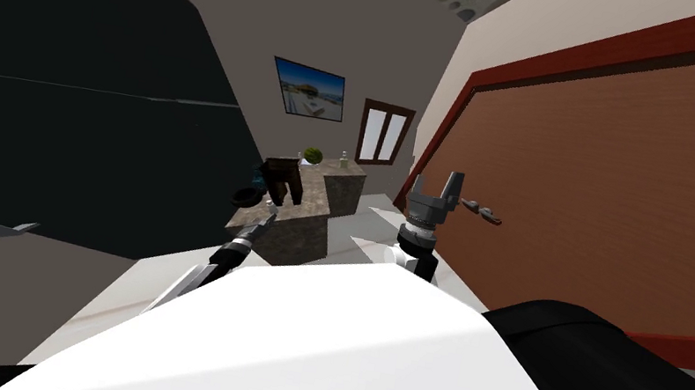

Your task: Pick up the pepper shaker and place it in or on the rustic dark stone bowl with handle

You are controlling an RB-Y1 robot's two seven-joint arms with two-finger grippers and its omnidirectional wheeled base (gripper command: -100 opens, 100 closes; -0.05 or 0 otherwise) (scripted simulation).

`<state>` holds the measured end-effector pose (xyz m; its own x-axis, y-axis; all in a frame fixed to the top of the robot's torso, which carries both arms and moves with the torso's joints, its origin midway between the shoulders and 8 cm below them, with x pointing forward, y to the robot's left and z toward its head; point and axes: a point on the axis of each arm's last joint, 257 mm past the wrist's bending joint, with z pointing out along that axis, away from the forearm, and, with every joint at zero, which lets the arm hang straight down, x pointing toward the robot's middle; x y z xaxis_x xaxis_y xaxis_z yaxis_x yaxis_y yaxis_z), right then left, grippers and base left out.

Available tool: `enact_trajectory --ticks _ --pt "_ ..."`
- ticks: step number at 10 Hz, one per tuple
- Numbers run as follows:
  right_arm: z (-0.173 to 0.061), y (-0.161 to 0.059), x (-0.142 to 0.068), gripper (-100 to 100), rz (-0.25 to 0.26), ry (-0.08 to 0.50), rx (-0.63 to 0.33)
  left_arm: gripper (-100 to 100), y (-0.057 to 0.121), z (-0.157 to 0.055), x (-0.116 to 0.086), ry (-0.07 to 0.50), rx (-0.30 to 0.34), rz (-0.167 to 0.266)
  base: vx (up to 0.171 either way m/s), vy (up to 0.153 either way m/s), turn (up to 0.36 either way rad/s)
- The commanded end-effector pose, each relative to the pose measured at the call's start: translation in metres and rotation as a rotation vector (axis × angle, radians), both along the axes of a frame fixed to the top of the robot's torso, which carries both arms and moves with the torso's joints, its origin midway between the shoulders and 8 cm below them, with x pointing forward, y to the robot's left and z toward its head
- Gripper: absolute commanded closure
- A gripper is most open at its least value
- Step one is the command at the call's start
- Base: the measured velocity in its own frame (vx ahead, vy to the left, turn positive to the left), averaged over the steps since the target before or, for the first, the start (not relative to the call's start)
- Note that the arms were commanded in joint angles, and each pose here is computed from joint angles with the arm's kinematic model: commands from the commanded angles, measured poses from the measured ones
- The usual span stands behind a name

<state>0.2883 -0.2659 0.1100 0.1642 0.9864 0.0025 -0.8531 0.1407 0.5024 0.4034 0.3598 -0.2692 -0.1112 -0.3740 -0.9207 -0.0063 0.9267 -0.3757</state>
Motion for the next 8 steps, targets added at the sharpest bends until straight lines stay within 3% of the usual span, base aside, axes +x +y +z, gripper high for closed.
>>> enact_trajectory --ticks 1,5,6,7,8 --pt "0.000 0.000 0.000 0 0.000 0.000 0.000 -100 0.013 -0.009 -0.002 0.025 0.073 -0.005 0.149 -0.036 0.037" --pt "0.000 0.000 0.000 0 0.000 0.000 0.000 -100 0.050 -0.031 -0.009 0.091 0.271 -0.024 0.162 -0.032 0.041" --pt "0.000 0.000 0.000 0 0.000 0.000 0.000 -100 0.055 -0.033 -0.009 0.099 0.296 -0.026 0.224 -0.040 0.023" --pt "0.000 0.000 0.000 0 0.000 0.000 0.000 -100 0.054 -0.032 -0.008 0.093 0.274 -0.023 0.098 -0.015 0.005" --pt "0.000 0.000 0.000 0 0.000 0.000 0.000 0 0.054 -0.032 -0.008 0.093 0.279 -0.024 0.018 -0.003 -0.001"
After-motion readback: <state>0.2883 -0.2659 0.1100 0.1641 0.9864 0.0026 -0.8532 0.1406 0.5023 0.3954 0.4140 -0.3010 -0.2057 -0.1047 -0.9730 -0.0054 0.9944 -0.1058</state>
